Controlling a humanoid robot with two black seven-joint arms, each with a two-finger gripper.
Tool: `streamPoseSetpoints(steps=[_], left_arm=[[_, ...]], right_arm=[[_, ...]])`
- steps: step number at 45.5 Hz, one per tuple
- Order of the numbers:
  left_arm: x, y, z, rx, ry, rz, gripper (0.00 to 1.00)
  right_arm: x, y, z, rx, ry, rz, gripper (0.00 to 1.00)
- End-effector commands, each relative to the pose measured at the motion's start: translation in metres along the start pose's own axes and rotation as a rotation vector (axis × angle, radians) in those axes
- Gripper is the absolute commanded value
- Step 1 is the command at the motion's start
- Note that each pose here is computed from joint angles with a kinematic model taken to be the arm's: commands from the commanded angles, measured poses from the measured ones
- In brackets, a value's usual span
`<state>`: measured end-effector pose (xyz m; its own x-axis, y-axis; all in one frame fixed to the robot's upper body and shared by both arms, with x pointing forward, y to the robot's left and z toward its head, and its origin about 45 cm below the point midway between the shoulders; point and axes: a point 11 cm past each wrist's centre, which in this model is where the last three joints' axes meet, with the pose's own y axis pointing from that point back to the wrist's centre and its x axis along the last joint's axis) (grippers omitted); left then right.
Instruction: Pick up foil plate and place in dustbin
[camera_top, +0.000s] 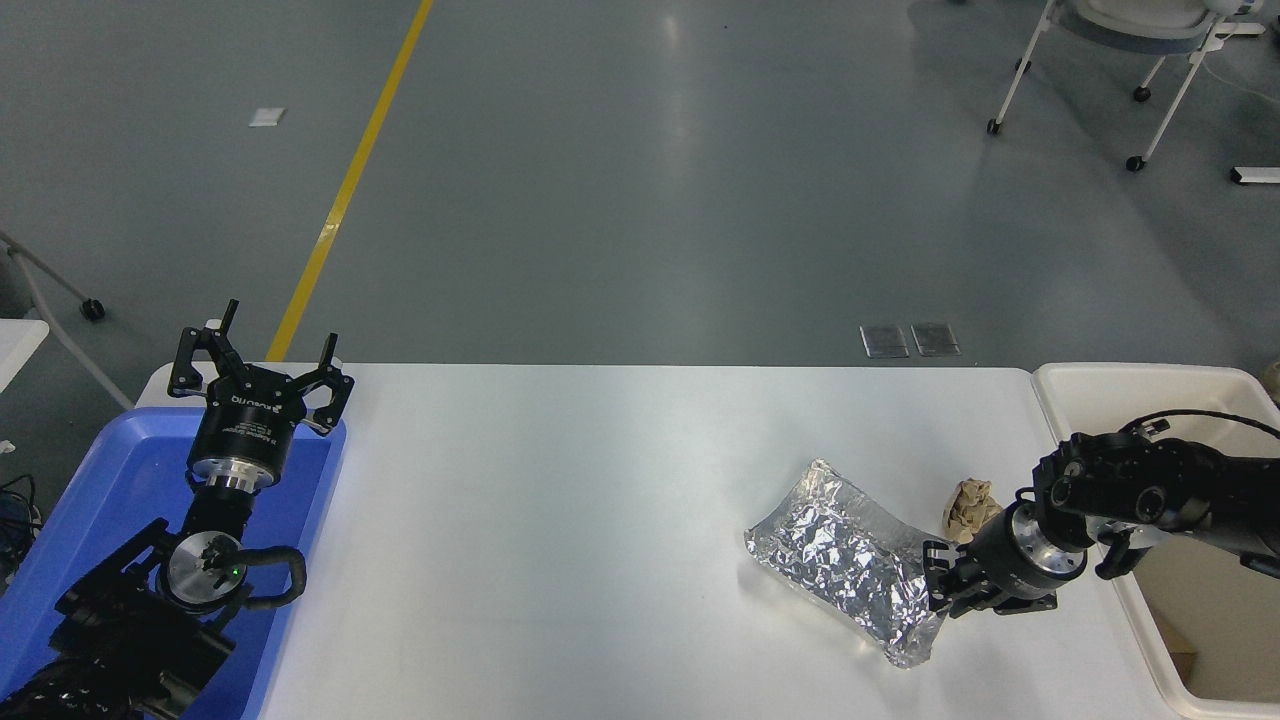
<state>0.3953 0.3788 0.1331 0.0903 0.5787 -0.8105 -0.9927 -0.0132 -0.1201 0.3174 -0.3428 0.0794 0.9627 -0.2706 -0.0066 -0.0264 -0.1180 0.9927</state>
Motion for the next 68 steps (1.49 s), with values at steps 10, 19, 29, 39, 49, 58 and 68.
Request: streamPoseSetpoints(steps=[10,19,29,39,49,58,68], left_arm=[[0.000,0.000,0.000,0.002,0.000,0.000,1.00],[0.000,0.000,0.000,0.002,0.000,0.000,1.00],[0.000,0.000,0.000,0.003,0.000,0.000,1.00],[0.000,0.000,0.000,0.003,0.000,0.000,1.00],[0.000,0.000,0.000,0.003,0.000,0.000,1.00],[0.000,0.000,0.000,0.002,0.000,-0.001,1.00],[0.000,0.000,0.000,0.001,0.000,0.000,1.00]], right_arm=[[0.038,0.129,-0.007,0.010,0.057,0.046,0.00],[0.044,0.220,-0.018,-0.015,0.099,0.111,0.00],[0.031,0.306,-0.041,-0.028,0.158,0.213,0.00],[0.027,0.367,-0.072,-0.042,0.224,0.349,0.00],[0.025,0.381,-0.081,-0.061,0.243,0.380,0.00],[0.029,0.378,-0.052,-0.109,0.186,0.374,0.00],[0.050,0.384,0.042,-0.236,0.092,0.438,0.00]])
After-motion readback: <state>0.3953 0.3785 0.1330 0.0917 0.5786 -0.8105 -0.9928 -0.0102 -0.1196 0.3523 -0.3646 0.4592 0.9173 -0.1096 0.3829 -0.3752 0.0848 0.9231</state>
